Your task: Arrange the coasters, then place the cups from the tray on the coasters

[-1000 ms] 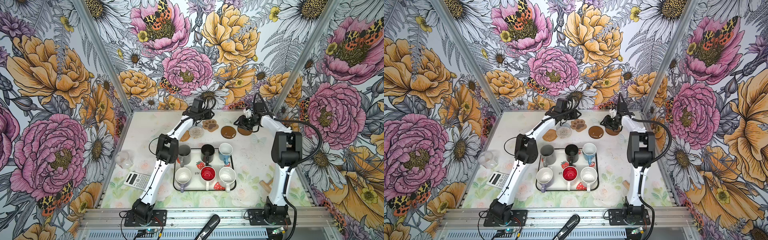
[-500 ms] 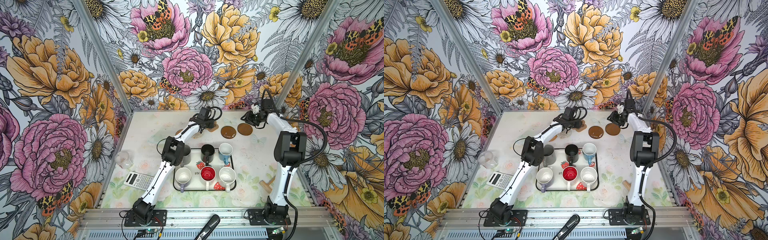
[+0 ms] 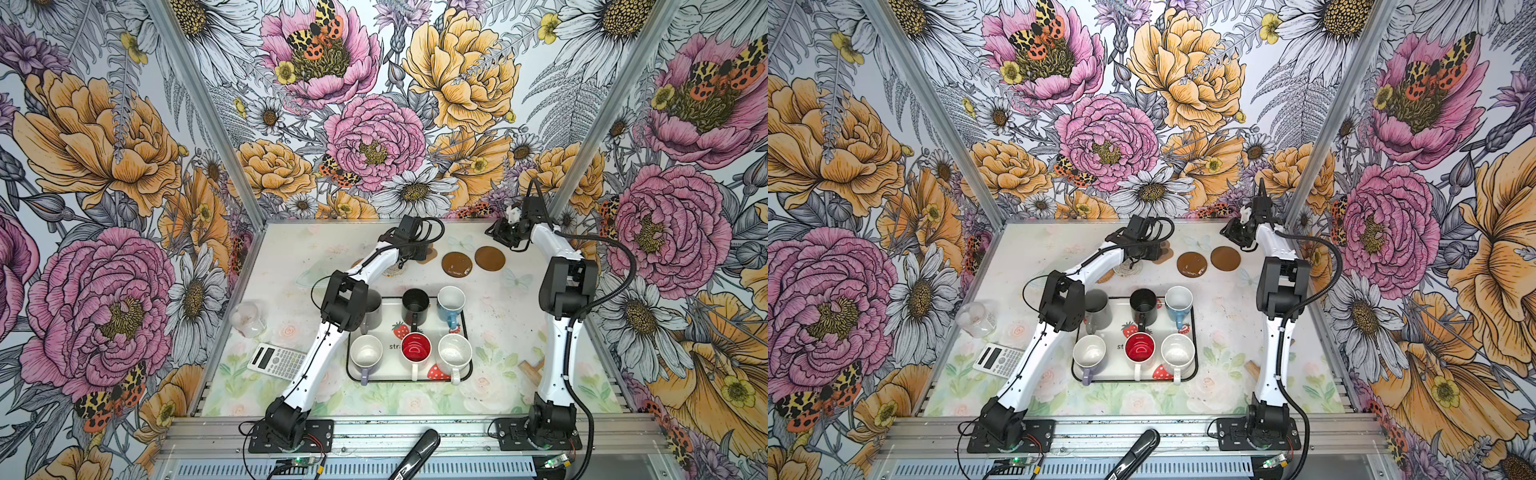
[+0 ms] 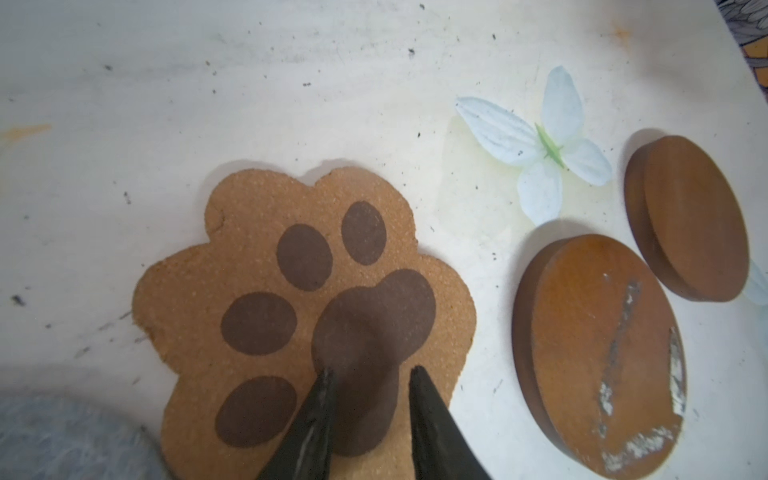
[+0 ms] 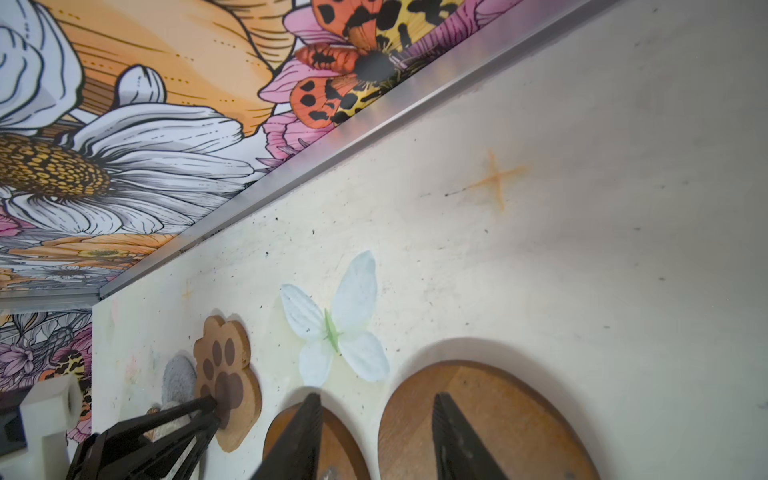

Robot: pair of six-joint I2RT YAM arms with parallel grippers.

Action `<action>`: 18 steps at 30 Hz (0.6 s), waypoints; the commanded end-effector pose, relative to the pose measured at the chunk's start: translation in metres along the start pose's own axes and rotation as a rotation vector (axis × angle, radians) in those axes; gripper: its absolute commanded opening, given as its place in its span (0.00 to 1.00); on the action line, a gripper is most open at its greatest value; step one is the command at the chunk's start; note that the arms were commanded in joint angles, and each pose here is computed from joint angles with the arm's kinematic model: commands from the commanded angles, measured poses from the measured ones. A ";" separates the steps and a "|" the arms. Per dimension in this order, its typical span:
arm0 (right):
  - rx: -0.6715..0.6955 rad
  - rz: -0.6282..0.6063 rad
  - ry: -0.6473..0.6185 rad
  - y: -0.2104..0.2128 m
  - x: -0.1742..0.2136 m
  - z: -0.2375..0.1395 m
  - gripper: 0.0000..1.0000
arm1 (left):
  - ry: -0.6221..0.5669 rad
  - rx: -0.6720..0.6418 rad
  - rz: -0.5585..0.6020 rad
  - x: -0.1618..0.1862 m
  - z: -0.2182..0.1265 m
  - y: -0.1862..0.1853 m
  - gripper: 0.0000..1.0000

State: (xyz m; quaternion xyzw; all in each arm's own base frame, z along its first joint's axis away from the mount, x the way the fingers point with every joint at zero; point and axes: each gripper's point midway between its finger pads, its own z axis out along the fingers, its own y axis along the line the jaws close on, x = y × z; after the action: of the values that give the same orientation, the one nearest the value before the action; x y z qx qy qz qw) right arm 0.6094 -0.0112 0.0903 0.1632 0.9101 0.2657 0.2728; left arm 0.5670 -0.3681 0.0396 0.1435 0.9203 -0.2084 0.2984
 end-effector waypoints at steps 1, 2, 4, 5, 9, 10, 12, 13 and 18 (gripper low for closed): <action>0.010 0.022 -0.042 -0.007 -0.018 -0.001 0.46 | 0.204 -0.008 0.008 0.061 0.005 -0.006 0.32; 0.007 0.030 -0.038 -0.009 -0.017 0.001 0.46 | 0.204 -0.007 0.008 0.061 0.004 -0.008 0.32; 0.008 0.043 -0.030 -0.012 -0.015 0.006 0.46 | 0.196 0.007 0.007 0.057 0.000 -0.013 0.32; 0.016 0.047 -0.027 -0.015 -0.014 0.007 0.46 | 0.186 0.012 0.008 0.052 -0.003 -0.016 0.32; 0.079 0.065 -0.038 -0.029 -0.014 0.010 0.46 | 0.145 0.032 0.013 0.033 -0.021 -0.026 0.33; 0.094 0.072 -0.040 -0.032 -0.013 0.011 0.46 | 0.132 0.033 0.016 0.027 -0.026 -0.028 0.33; 0.115 0.082 -0.048 -0.036 -0.014 0.011 0.46 | 0.093 0.031 0.024 0.011 -0.041 -0.032 0.33; 0.127 0.086 -0.052 -0.038 -0.014 0.011 0.46 | 0.075 0.028 0.027 0.003 -0.047 -0.033 0.33; 0.171 0.097 -0.068 -0.045 -0.016 0.012 0.47 | -0.019 0.031 0.026 -0.035 -0.079 -0.035 0.34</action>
State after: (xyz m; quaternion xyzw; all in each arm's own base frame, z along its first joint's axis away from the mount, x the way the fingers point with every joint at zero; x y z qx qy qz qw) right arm 0.6176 -0.0414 0.0693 0.2220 0.9106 0.2182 0.2719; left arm 0.5341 -0.3699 0.0647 0.1570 0.9308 -0.2041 0.2594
